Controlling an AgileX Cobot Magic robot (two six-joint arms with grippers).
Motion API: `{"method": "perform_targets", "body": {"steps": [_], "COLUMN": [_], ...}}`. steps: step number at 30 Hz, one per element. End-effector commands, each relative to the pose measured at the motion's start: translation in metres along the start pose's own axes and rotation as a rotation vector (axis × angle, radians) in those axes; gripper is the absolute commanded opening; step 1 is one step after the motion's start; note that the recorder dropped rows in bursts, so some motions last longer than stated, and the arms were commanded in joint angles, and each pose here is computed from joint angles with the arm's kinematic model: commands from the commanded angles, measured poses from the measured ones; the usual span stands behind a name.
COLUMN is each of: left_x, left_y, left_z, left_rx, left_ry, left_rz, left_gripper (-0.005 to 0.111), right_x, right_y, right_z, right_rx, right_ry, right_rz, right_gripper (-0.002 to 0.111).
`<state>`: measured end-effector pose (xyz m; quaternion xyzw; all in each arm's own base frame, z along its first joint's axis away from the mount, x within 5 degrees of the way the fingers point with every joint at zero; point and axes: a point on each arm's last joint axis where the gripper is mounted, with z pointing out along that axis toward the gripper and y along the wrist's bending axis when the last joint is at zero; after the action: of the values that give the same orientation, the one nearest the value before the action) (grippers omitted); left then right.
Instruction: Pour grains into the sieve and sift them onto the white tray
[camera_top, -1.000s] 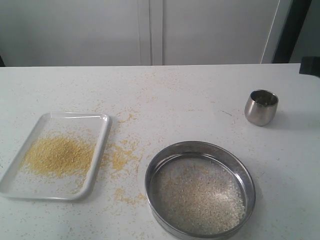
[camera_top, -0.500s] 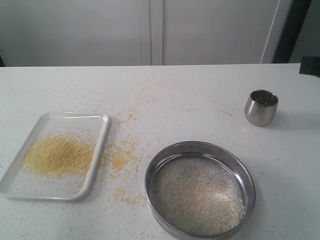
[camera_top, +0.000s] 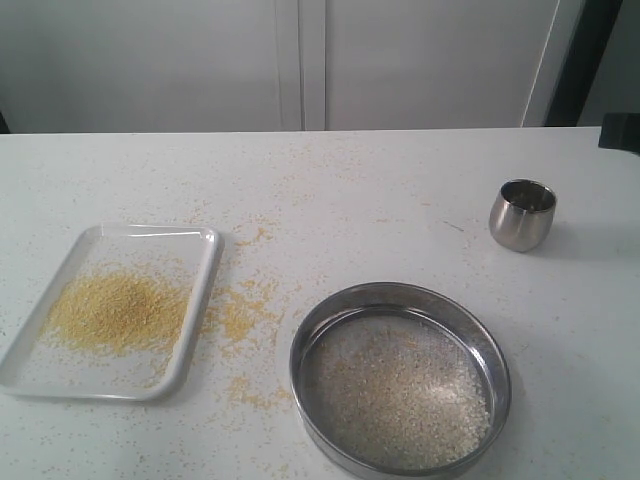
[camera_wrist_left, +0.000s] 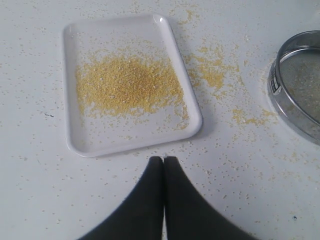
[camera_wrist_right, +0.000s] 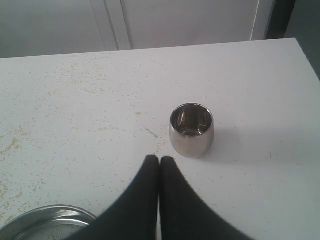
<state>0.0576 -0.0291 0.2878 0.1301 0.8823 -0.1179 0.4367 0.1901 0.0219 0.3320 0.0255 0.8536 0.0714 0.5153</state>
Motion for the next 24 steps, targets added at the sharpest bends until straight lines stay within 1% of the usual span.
{"method": "perform_targets", "body": {"steps": [1, 7, 10, 14, 17, 20, 24], "left_x": [0.004, 0.01, 0.015, 0.03, 0.037, 0.047, 0.063], "left_y": [-0.001, -0.007, -0.008, -0.005, -0.001, 0.002, 0.004], "left_z": [-0.001, -0.016, -0.018, -0.008, 0.001, 0.008, 0.02], "left_rx": [0.001, -0.01, -0.015, -0.029, -0.058, -0.076, -0.079], "left_ry": [-0.006, -0.099, -0.127, -0.15, -0.217, -0.251, -0.237], "left_rz": [0.008, 0.038, 0.045, 0.037, 0.025, 0.018, 0.01], "left_gripper": [0.0, 0.0, 0.0, 0.0, 0.0, 0.0, 0.0], "right_x": [0.001, 0.001, 0.001, 0.001, 0.001, 0.001, 0.001], "right_y": [0.0, 0.0, 0.0, 0.0, 0.0, 0.0, 0.0], "right_z": [-0.001, -0.001, -0.001, -0.001, -0.001, -0.001, -0.001], "right_rx": [-0.001, -0.001, -0.001, -0.001, -0.001, -0.001, -0.001], "right_ry": [-0.006, -0.006, -0.006, -0.006, -0.006, -0.006, -0.006], "right_rz": [-0.004, -0.004, -0.004, -0.004, -0.004, -0.004, -0.004], "right_gripper": [0.0, 0.0, 0.0, 0.0, 0.0, 0.0, 0.0]}}
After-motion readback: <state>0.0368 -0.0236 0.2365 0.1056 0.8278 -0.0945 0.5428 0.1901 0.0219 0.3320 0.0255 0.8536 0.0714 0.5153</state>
